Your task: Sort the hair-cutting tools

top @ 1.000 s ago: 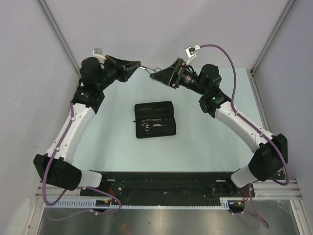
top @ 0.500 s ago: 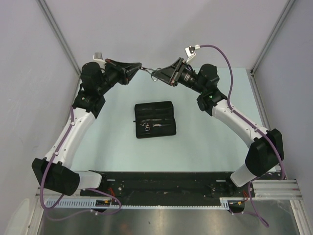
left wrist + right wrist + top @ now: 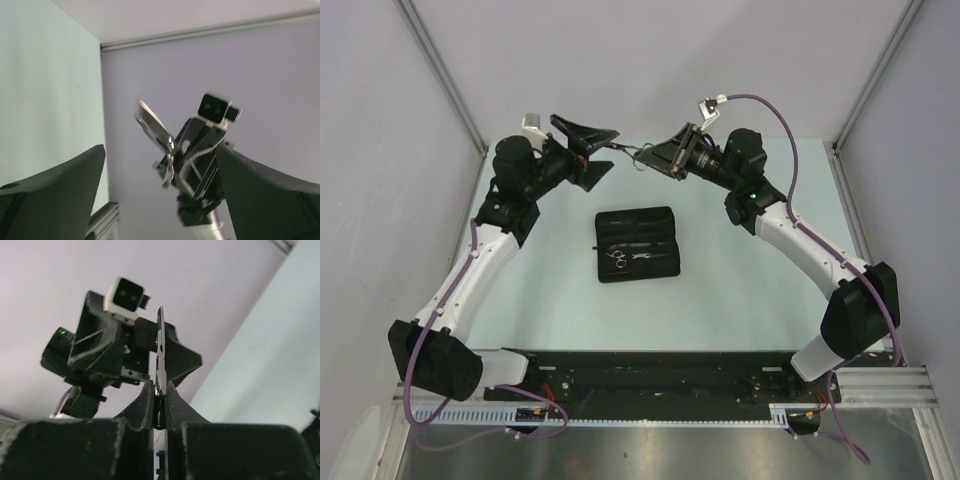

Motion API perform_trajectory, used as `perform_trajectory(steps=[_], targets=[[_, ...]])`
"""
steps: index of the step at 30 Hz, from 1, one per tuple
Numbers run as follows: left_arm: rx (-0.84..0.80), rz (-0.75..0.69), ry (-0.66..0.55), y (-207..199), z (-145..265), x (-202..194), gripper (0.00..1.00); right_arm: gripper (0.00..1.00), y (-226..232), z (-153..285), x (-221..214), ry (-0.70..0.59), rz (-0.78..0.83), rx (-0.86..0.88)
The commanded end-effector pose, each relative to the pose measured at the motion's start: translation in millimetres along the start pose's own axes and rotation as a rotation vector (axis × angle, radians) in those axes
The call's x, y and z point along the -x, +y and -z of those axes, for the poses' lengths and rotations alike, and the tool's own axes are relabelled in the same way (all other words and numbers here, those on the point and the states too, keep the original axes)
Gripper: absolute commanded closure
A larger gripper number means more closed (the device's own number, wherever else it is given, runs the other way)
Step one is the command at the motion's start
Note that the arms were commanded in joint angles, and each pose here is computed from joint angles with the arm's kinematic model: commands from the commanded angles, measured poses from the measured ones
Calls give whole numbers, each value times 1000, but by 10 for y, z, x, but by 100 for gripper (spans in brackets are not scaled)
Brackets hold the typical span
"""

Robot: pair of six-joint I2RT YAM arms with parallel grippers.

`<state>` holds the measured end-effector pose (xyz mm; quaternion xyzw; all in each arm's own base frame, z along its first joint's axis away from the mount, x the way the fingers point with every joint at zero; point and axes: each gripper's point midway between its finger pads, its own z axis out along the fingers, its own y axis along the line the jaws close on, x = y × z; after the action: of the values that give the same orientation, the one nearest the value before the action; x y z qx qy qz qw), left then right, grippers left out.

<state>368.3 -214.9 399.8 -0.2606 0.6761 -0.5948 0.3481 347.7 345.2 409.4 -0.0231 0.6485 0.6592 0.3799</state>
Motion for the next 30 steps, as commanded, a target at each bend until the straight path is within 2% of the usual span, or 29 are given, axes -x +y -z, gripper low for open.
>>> perform_trajectory(steps=[1,2,4,5,6,9,10,11,16,20,22,26,30], targets=[[-50,-238,141,109,204,-276,4,100,-262,227,69,15,86,-142],[-17,-246,173,347,227,-345,10,100,-357,288,66,22,93,-180],[-26,-343,219,513,373,-459,19,100,-656,477,-13,73,87,-262],[21,-337,245,823,413,-537,22,100,-772,547,-58,92,72,-296],[40,-365,258,983,451,-568,26,100,-1041,688,-218,129,25,-369],[120,-370,324,1520,524,-709,36,100,-1378,967,-460,165,-11,-435],[139,-369,344,1639,536,-742,43,100,-1443,1043,-525,179,-7,-449],[193,-344,375,1883,540,-789,45,100,-1502,1109,-570,185,-18,-466],[386,-341,450,2606,598,-850,62,100,-1716,1390,-947,262,-63,-498],[542,-359,467,3076,694,-828,71,100,-1943,1610,-1175,291,-117,-545],[581,-363,467,3191,707,-811,73,100,-1943,1624,-1129,261,-145,-514],[640,-383,465,3344,720,-766,74,100,-2029,1696,-1165,261,-136,-524],[858,-422,405,3677,882,-574,76,100,-2165,1761,-1303,319,-141,-525]])
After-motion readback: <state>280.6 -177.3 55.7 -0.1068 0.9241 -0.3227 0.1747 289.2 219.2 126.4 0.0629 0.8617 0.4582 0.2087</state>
